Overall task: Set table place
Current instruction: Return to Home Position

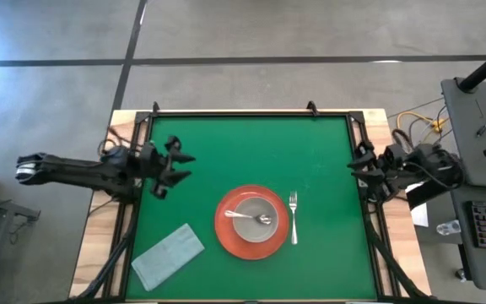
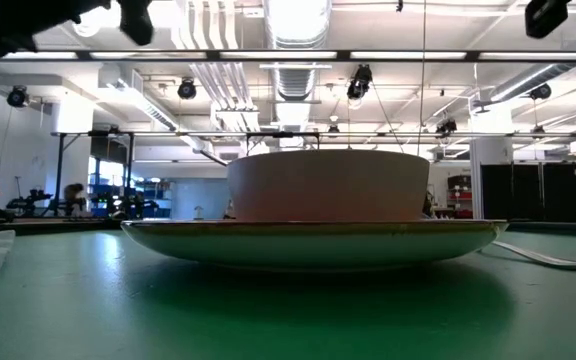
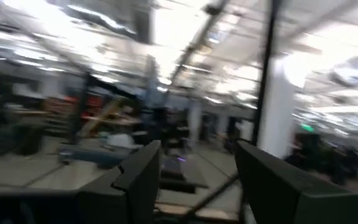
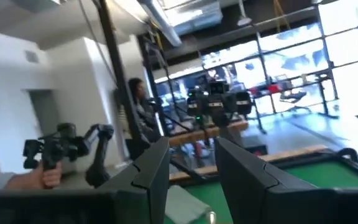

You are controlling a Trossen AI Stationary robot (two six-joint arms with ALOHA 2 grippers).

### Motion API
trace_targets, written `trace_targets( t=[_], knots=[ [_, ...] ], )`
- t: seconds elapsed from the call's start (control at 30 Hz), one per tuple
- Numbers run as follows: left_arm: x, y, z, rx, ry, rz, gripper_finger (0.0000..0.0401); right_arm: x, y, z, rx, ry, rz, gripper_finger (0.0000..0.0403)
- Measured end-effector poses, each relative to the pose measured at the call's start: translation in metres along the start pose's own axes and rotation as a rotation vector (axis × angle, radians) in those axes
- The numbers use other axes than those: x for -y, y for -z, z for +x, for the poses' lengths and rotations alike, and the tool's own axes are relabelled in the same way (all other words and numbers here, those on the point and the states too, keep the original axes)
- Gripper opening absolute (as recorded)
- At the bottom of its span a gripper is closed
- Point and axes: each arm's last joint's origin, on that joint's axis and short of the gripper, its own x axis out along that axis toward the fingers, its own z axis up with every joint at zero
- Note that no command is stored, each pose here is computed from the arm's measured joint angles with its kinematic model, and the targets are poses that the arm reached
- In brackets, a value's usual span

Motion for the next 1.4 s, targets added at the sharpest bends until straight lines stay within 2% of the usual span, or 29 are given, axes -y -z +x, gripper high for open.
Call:
trace_targets(
  t=[0.1, 0.23, 0.4, 0.5, 0.6, 0.7, 0.93, 1.17, 1.4],
  knots=[
    [0.001, -0.005, -0.017, 0.023, -0.088, -0.003, 0.0192, -0.001, -0.011, -0.007, -0.03, 0.039, -0.028, 0.0123],
    [0.004, -0.011, -0.034, 0.096, -0.074, 0.045, 0.0192, -0.003, -0.028, -0.015, 0.031, 0.038, -0.078, 0.0123],
    [0.005, -0.009, -0.051, 0.159, -0.069, 0.083, 0.0192, -0.002, -0.027, -0.015, 0.017, 0.073, -0.118, 0.0123],
    [0.003, 0.005, -0.06, 0.136, -0.073, 0.079, 0.0192, 0.0, -0.017, -0.011, -0.007, 0.081, -0.079, 0.0123],
    [0.002, 0.016, -0.071, 0.172, -0.057, 0.082, 0.0192, 0.003, 0.002, -0.004, -0.05, 0.09, -0.034, 0.0123],
    [0.0, 0.027, -0.08, 0.215, -0.049, 0.086, 0.0192, 0.005, 0.015, 0.002, -0.008, 0.082, -0.034, 0.0123],
    [0.0, 0.03, -0.083, 0.171, -0.063, 0.089, 0.0192, 0.013, 0.053, 0.013, 0.055, 0.068, -0.047, 0.0123],
    [0.0, 0.028, -0.085, 0.199, -0.076, 0.073, 0.0192, 0.022, 0.085, 0.015, 0.168, 0.075, -0.057, 0.0123],
    [-0.004, 0.035, -0.084, 0.146, -0.159, -0.039, 0.0192, 0.029, 0.092, 0.016, 0.109, 0.171, -0.057, 0.0123]
  ],
)
